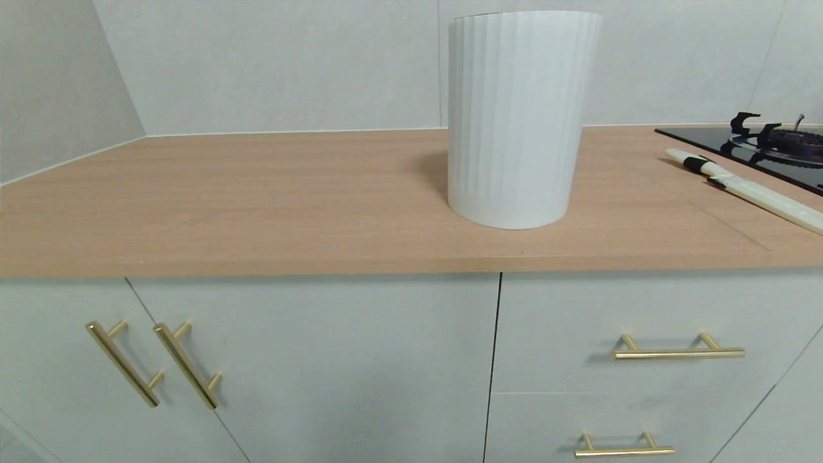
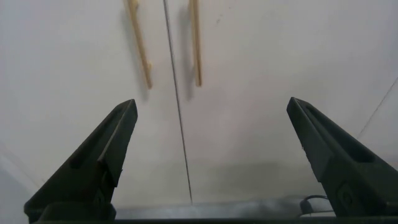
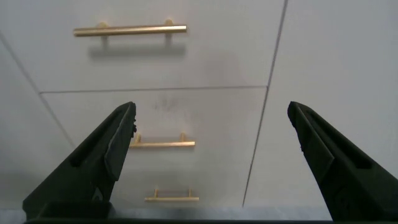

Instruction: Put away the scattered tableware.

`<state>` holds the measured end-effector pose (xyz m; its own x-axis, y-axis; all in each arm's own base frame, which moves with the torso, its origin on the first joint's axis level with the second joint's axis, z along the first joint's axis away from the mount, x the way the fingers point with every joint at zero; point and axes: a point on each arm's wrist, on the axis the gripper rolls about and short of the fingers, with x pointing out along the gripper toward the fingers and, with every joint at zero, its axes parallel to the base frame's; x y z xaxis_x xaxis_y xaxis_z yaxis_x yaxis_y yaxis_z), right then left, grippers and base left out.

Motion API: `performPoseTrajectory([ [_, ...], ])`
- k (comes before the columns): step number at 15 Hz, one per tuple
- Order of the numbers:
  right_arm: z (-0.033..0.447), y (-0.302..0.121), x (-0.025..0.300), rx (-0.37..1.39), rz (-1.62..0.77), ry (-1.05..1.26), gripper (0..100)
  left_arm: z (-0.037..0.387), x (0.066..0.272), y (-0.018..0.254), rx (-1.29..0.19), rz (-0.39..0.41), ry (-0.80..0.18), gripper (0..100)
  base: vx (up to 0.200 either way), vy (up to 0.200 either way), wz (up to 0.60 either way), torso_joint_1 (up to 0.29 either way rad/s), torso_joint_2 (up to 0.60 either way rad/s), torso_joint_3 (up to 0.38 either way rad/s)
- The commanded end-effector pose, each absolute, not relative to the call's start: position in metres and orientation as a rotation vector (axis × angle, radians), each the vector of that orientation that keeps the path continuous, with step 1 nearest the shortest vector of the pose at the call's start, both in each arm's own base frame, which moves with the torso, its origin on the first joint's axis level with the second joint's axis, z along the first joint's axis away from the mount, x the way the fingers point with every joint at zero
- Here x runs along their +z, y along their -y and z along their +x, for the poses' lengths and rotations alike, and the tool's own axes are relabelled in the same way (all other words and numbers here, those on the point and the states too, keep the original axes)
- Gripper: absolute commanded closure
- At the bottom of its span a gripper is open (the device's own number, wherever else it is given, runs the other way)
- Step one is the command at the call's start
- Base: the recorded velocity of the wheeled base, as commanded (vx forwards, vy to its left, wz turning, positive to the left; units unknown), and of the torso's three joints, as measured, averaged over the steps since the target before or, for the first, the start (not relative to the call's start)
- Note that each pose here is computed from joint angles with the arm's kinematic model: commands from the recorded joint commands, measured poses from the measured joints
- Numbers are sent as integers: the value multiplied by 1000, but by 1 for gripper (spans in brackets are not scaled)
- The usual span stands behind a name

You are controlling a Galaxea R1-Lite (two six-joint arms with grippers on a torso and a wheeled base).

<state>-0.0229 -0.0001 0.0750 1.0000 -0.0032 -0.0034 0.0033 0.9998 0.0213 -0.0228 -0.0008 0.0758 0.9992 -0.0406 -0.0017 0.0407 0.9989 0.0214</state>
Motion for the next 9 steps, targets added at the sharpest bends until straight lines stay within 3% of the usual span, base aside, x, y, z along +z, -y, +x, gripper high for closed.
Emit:
performPoseTrajectory([
  [1,-23,0,75,-3,21,-5,0,-23,76,1,-40,21,-3,0,0,0,0,0,0,0],
  [9,-23,0,75,-3,23,-5,0,-23,76,1,-40,21,-1,0,0,0,0,0,0,0],
])
